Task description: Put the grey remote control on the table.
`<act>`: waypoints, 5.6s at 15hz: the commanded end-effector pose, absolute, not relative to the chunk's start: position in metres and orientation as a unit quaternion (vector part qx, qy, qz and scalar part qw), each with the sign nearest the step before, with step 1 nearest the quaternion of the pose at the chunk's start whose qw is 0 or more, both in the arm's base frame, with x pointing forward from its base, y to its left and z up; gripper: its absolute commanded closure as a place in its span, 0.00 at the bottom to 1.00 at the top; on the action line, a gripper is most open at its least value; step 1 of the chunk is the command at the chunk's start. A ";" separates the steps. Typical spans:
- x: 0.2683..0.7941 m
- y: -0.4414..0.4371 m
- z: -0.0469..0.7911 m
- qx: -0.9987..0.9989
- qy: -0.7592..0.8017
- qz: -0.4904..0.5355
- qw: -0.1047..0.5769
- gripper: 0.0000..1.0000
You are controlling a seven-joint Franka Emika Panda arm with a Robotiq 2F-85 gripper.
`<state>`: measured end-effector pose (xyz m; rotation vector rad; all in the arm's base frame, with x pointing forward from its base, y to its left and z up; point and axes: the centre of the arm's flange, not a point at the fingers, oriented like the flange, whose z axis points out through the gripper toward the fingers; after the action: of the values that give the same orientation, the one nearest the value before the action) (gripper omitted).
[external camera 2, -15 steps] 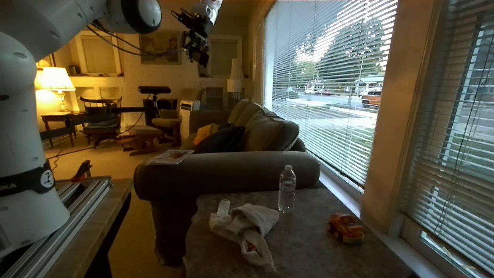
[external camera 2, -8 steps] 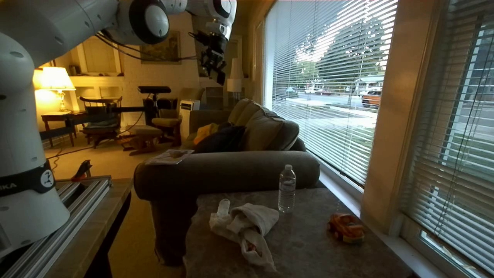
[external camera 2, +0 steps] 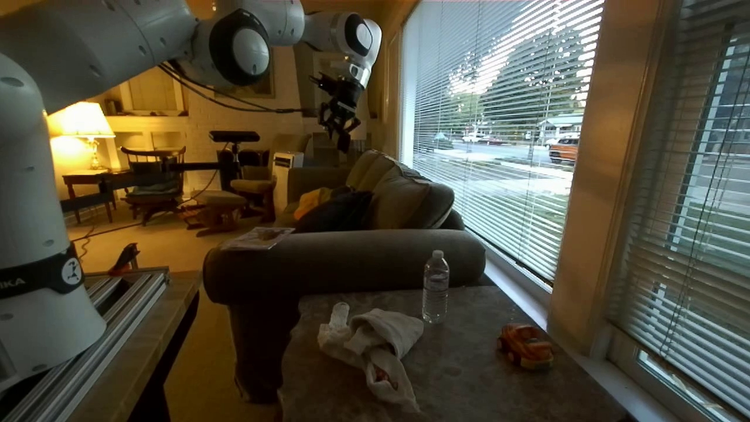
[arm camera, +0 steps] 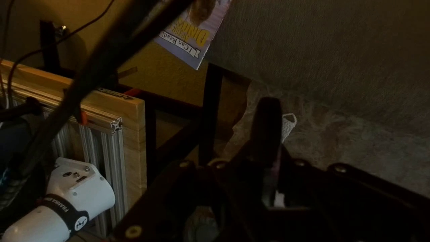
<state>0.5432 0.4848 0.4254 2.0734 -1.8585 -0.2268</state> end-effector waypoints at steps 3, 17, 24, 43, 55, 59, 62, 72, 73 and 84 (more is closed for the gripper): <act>0.549 0.479 0.418 0.723 -0.662 -0.085 0.178 0.85; 0.581 0.321 0.212 0.498 -0.795 -0.186 0.292 0.96; 0.641 0.324 0.185 0.463 -0.800 -0.193 0.330 0.85; 0.652 0.247 0.096 0.408 -0.860 -0.103 0.290 0.96; 0.673 0.232 0.074 0.398 -0.855 -0.097 0.318 0.85; 0.676 0.231 0.067 0.389 -0.870 -0.006 0.303 0.96; 0.681 0.223 0.059 0.386 -0.881 0.045 0.271 0.96; 0.695 0.218 0.058 0.393 -0.880 0.023 0.266 0.96; 0.696 0.217 0.058 0.391 -0.880 0.023 0.268 0.96; 0.695 0.215 0.059 0.390 -0.881 0.022 0.267 0.85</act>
<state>0.6950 0.2153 0.0590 1.0537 -2.3780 0.0594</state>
